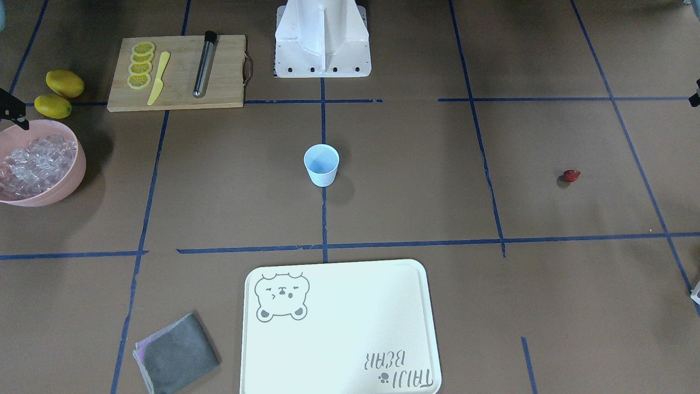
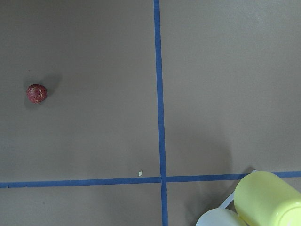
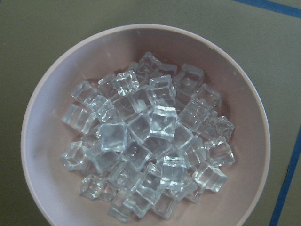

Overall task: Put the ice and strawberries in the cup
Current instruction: 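Lower the right gripper into the pink bowl and grasp ice cubes, then carry the ice with the right gripper over the light-blue cup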

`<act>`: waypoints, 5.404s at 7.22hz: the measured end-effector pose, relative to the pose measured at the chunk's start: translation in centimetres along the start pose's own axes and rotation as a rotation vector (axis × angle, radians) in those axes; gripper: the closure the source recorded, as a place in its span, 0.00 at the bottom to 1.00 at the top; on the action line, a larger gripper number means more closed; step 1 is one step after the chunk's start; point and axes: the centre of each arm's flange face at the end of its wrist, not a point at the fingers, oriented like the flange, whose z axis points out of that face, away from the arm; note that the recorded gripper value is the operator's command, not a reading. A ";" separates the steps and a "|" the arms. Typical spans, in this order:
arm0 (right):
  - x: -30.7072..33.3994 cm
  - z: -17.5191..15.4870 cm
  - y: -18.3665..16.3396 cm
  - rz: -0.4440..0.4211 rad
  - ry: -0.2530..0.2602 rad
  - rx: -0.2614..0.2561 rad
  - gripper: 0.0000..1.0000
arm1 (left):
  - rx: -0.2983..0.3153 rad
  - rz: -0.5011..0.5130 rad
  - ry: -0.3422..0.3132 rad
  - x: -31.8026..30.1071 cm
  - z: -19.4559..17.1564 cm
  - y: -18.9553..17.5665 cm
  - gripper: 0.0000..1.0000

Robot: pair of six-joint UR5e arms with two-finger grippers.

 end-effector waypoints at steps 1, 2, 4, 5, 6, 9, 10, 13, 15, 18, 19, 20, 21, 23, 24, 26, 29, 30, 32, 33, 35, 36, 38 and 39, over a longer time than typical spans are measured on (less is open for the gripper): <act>-0.2 0.2 -0.1 -0.005 0.001 -0.003 0.06 | 0.000 0.000 -0.001 0.0 0.0 0.0 0.00; -0.4 0.3 -0.4 -0.009 0.001 -0.003 0.06 | 0.000 0.001 -0.001 0.0 0.0 0.0 0.00; 0.0 1.4 -1.9 -0.009 0.018 -0.005 0.08 | 0.000 0.001 -0.001 0.0 0.0 0.0 0.00; 0.1 1.6 -2.4 -0.009 0.023 -0.005 0.09 | 0.001 0.001 -0.001 0.0 0.0 0.0 0.00; 0.1 1.7 -2.6 -0.010 0.025 -0.006 0.10 | 0.001 0.001 -0.001 0.0 0.0 0.0 0.00; 0.1 2.7 -2.5 -0.011 0.026 -0.025 0.13 | 0.001 0.000 -0.001 0.0 0.0 0.0 0.00; 0.0 3.0 -2.5 -0.011 0.026 -0.031 0.13 | 0.001 0.000 -0.001 0.0 0.0 0.0 0.00; -0.4 3.5 -2.5 -0.021 0.026 -0.042 0.33 | 0.000 -0.001 -0.001 0.0 0.0 0.0 0.00; -0.3 3.7 -2.4 -0.020 0.028 -0.046 0.42 | -0.001 -0.001 -0.001 0.0 0.0 0.0 0.00; -0.2 3.8 -2.6 -0.017 0.030 -0.048 0.49 | 0.000 0.001 -0.001 0.0 0.0 0.0 0.00; -0.4 3.7 -2.9 -0.015 0.029 -0.043 0.53 | 0.000 0.001 -0.001 0.0 0.0 0.0 0.00; -0.6 3.6 -3.2 -0.010 0.028 -0.039 0.61 | 0.000 0.001 -0.001 0.0 0.0 0.0 0.00; -0.7 3.6 -3.3 -0.007 0.028 -0.037 0.67 | 0.001 0.001 -0.001 0.0 0.0 0.0 0.00; -0.7 3.5 -3.3 -0.004 0.027 -0.036 0.88 | 0.001 0.003 -0.001 0.0 0.0 -0.1 0.00; -0.6 3.6 -3.3 -0.003 0.027 -0.037 1.00 | 0.001 0.003 -0.001 0.0 0.0 -0.1 0.00; -1.2 1.8 -3.4 -0.002 0.013 -0.009 1.00 | 0.003 0.006 -0.001 0.1 -0.1 -0.1 0.00; -2.7 -6.9 -0.7 0.060 -0.013 0.068 1.00 | 0.009 0.011 0.000 0.4 -0.4 -0.1 0.00; -4.9 -9.4 -1.2 0.080 -0.050 0.090 1.00 | 0.010 0.013 0.000 0.5 -0.4 -0.1 0.00; -13.0 -12.4 -5.7 0.173 -0.167 0.122 0.99 | 0.016 0.016 0.004 0.8 -0.7 -0.1 0.00; -20.1 -13.0 -8.6 0.225 -0.228 0.118 0.99 | 0.019 0.019 0.006 1.0 -0.9 -0.1 0.00; -37.0 -11.6 -13.6 0.312 -0.280 0.128 0.99 | 0.033 0.033 0.008 1.2 -1.1 -0.3 0.00; -44.2 -10.1 -15.5 0.351 -0.283 0.148 0.98 | 0.043 0.043 0.009 1.3 -1.2 -0.4 0.00; -51.4 -7.1 -18.4 0.383 -0.294 0.168 0.97 | 0.049 0.049 0.012 1.4 -1.2 -0.4 0.00; -53.2 -5.0 -19.2 0.394 -0.304 0.177 0.97 | 0.049 0.049 0.014 1.4 -1.2 -0.4 0.00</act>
